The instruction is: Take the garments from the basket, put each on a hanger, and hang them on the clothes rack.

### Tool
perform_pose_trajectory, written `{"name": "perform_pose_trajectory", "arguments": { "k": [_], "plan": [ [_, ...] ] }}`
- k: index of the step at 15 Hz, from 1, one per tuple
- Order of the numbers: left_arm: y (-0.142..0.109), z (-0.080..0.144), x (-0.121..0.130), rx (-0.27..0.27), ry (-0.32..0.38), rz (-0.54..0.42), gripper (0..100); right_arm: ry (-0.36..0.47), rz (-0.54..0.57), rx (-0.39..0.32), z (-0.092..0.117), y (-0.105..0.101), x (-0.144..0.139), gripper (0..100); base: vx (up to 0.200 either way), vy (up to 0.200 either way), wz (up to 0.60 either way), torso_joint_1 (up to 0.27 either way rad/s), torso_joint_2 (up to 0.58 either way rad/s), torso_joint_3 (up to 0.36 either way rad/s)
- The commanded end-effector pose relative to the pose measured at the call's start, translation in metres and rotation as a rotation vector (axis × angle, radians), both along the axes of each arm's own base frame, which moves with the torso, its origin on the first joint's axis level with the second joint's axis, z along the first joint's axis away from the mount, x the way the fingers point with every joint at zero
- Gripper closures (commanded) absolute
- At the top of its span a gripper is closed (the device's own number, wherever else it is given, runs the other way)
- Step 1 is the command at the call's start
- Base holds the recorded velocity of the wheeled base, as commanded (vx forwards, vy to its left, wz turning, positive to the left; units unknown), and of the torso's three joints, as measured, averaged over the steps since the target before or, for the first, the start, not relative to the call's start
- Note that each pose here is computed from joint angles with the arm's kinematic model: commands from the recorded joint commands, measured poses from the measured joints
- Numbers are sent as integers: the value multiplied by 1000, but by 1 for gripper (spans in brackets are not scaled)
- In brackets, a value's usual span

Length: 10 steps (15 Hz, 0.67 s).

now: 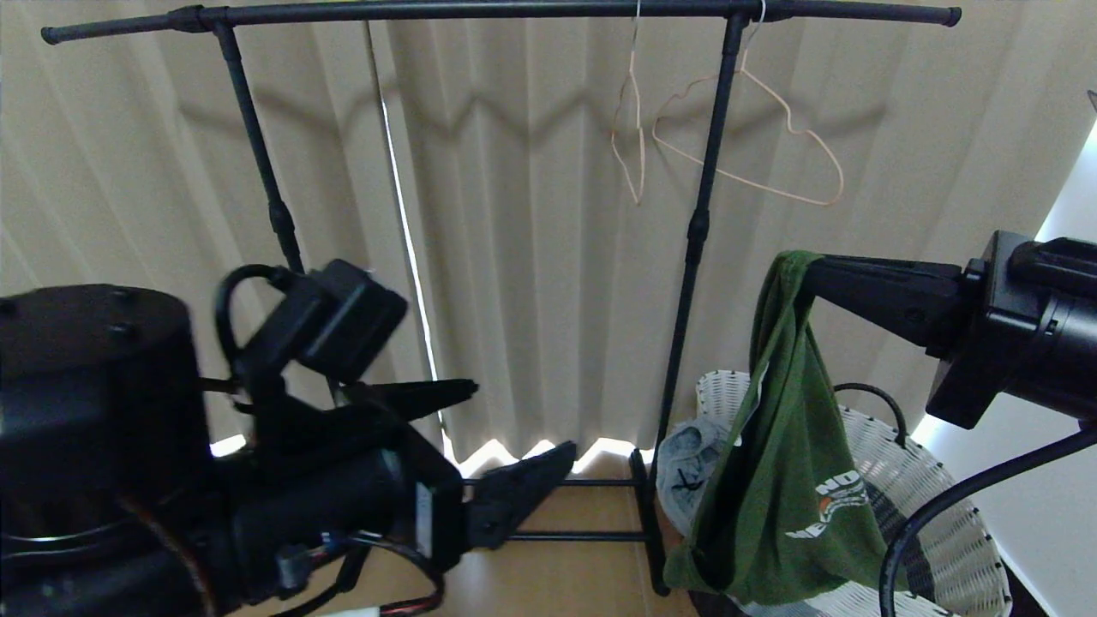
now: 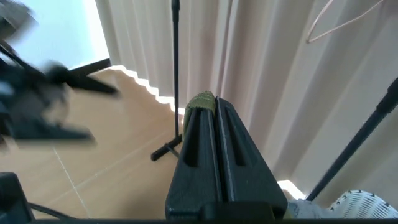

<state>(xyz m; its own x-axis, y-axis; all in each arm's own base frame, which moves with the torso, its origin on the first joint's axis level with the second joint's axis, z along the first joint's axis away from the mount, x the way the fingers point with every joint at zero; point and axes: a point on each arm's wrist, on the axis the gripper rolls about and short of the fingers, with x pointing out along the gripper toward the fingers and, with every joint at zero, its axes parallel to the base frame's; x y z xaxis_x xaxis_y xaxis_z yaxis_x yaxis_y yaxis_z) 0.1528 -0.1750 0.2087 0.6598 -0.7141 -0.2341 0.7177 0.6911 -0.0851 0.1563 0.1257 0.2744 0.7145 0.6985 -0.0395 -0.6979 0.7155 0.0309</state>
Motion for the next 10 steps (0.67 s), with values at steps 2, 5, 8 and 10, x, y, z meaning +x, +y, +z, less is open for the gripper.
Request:
{"name": "perform_pose_trajectory", "arguments": {
  "k": [2, 5, 8, 10],
  "plan": [
    [-68, -32, 15, 26, 90, -46, 0, -6, 18, 4, 1, 5, 0, 100, 0, 0, 0, 0, 0, 0],
    [-92, -39, 17, 10, 133, -66, 0, -18, 24, 16, 6, 5, 0, 100, 0, 0, 0, 0, 0, 0],
    [-103, -51, 27, -40, 130, -45, 0, -17, 33, 15, 6, 4, -1, 100, 0, 0, 0, 0, 0, 0],
    [-102, -59, 38, -36, 122, 20, 0, -24, 34, 21, 7, 3, -3, 100, 0, 0, 0, 0, 0, 0]
  ]
}}
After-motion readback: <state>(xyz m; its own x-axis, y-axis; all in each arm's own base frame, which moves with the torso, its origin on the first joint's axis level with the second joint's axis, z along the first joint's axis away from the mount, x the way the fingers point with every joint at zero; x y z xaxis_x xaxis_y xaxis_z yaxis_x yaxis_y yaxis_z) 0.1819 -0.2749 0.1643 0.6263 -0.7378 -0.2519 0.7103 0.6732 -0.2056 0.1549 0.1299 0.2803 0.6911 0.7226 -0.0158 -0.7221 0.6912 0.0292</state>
